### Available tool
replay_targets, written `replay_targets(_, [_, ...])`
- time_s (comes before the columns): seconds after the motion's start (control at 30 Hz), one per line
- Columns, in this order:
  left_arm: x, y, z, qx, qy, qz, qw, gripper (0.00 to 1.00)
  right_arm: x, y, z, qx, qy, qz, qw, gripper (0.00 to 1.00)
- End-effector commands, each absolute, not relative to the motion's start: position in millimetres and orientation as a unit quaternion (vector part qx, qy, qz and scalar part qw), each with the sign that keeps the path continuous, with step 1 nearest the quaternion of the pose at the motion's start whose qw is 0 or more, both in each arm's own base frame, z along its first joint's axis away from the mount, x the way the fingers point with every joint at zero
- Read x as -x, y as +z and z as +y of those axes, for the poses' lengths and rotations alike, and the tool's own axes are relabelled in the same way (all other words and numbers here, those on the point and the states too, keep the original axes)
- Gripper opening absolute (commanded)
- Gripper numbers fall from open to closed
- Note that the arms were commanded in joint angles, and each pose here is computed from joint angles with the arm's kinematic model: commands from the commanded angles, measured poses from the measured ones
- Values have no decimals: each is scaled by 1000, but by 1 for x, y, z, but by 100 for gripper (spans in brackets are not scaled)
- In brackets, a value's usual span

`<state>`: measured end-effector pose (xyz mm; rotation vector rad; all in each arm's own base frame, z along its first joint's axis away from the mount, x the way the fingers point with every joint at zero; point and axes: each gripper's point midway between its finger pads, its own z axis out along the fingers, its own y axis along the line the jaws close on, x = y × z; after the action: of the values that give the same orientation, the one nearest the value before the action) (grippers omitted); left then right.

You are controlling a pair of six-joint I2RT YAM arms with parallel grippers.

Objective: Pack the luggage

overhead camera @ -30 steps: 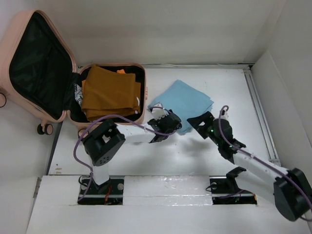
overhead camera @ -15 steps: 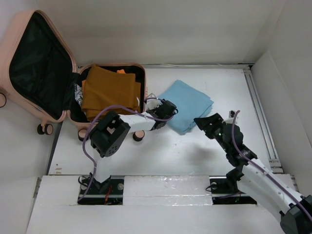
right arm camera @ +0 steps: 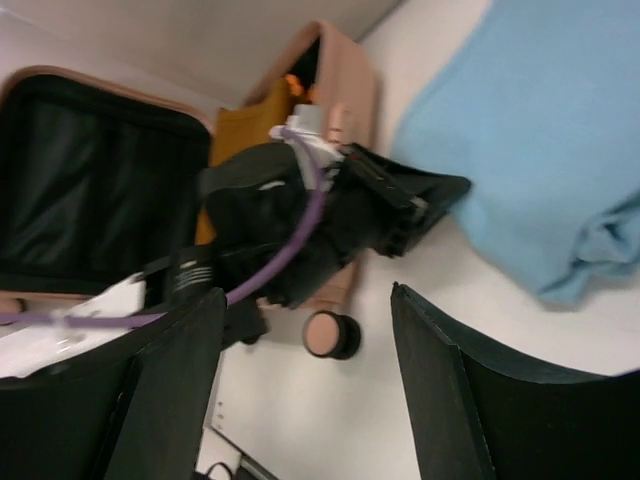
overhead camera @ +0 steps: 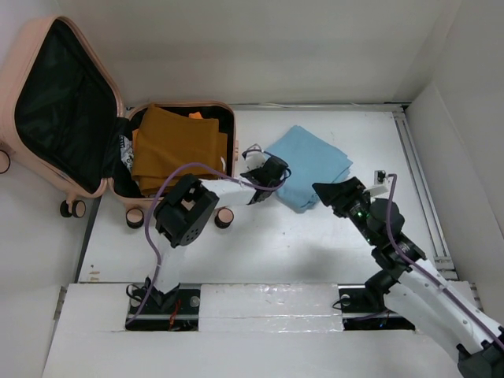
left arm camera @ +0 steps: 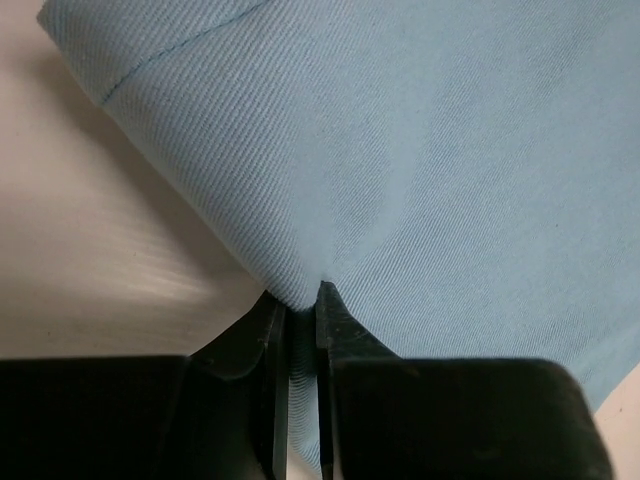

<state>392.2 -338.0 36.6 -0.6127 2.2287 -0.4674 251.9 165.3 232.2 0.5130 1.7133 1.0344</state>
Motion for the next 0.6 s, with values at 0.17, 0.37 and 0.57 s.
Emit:
replay_targets(0.17, [-441, 163, -381, 18, -209, 867, 453, 0, -240, 310, 156, -195, 442, 651, 585, 72])
replay_targets(0.37, [-476, 250, -331, -43, -153, 857, 490, 0, -242, 317, 151, -196, 435, 643, 598, 72])
replay_targets(0.57, [-496, 338, -191, 44, -110, 827, 549, 0, -247, 309, 157, -190, 432, 650, 595, 72])
